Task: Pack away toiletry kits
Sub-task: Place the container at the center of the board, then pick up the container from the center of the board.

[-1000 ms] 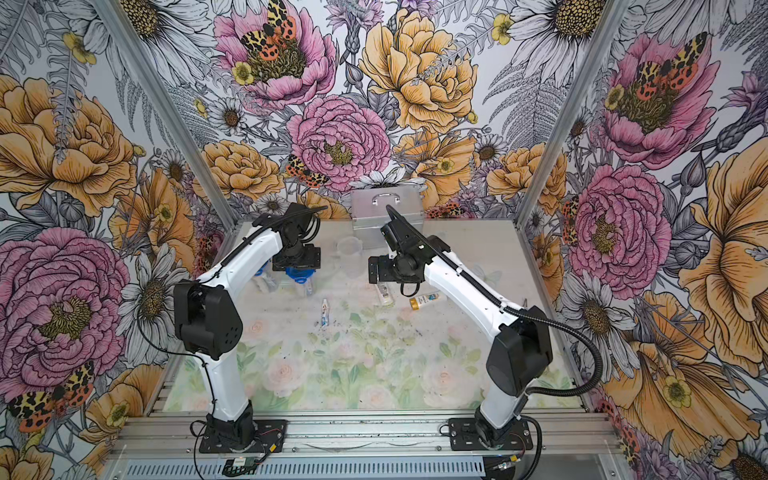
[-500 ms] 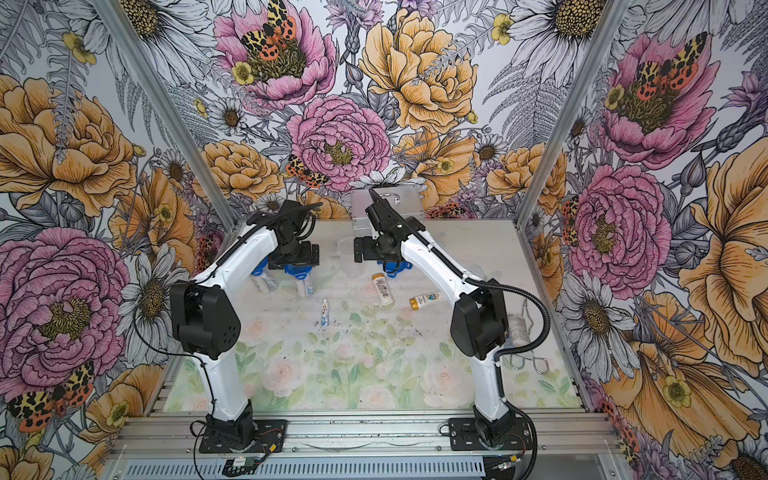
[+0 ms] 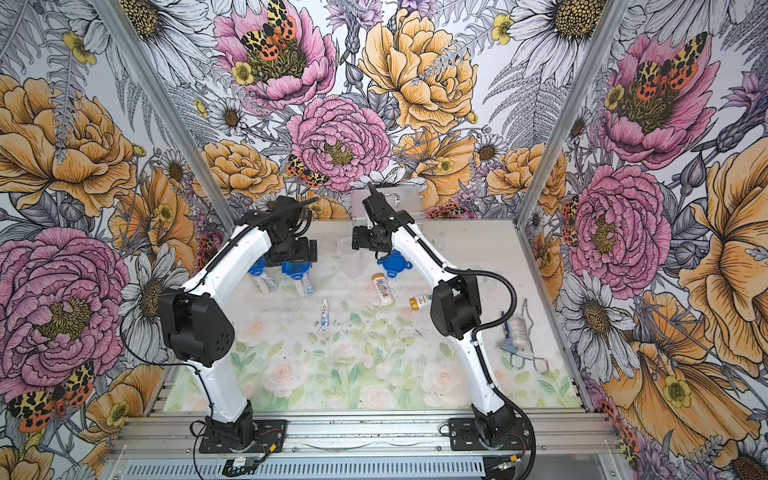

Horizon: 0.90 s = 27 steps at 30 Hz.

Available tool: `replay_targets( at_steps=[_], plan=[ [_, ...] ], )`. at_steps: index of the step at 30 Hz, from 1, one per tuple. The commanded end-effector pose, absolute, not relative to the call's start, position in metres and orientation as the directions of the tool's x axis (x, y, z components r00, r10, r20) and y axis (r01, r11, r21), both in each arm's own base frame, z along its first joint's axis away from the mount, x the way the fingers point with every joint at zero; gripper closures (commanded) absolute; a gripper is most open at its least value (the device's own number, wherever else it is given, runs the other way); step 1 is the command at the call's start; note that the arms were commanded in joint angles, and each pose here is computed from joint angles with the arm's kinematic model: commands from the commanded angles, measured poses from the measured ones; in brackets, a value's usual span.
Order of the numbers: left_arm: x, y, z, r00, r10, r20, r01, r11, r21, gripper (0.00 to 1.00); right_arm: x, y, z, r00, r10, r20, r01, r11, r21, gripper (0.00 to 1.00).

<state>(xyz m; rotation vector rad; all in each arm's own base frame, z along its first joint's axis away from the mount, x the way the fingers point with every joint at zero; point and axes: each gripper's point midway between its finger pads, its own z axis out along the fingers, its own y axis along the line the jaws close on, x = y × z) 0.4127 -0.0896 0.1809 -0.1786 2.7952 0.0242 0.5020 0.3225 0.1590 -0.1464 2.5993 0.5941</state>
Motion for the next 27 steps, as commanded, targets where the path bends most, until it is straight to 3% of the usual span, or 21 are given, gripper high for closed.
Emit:
replay_targets(
  at_steps=[1,12,23,27],
  plan=[
    [0.405,-0.092,0.211,-0.907,-0.143,-0.397,-0.127,0.990,-0.064,0.01,0.508,0.331,0.152,-0.889,0.004,-0.457,-0.207,0.888,0.411,0.25],
    [0.381,-0.094,0.244,-0.869,-0.166,-0.466,-0.126,0.985,-0.116,0.01,0.513,0.341,0.130,-0.894,-0.022,-0.448,-0.219,0.893,0.393,0.45],
    [0.347,-0.084,0.253,-0.846,-0.214,-0.489,-0.153,0.975,-0.161,0.01,0.505,0.335,0.130,-0.887,-0.067,-0.456,-0.239,0.913,0.331,0.75],
    [0.336,-0.082,0.252,-0.845,-0.227,-0.485,-0.161,0.971,-0.174,0.02,0.501,0.332,0.134,-0.883,-0.088,-0.461,-0.249,0.920,0.303,0.80]
  ],
)
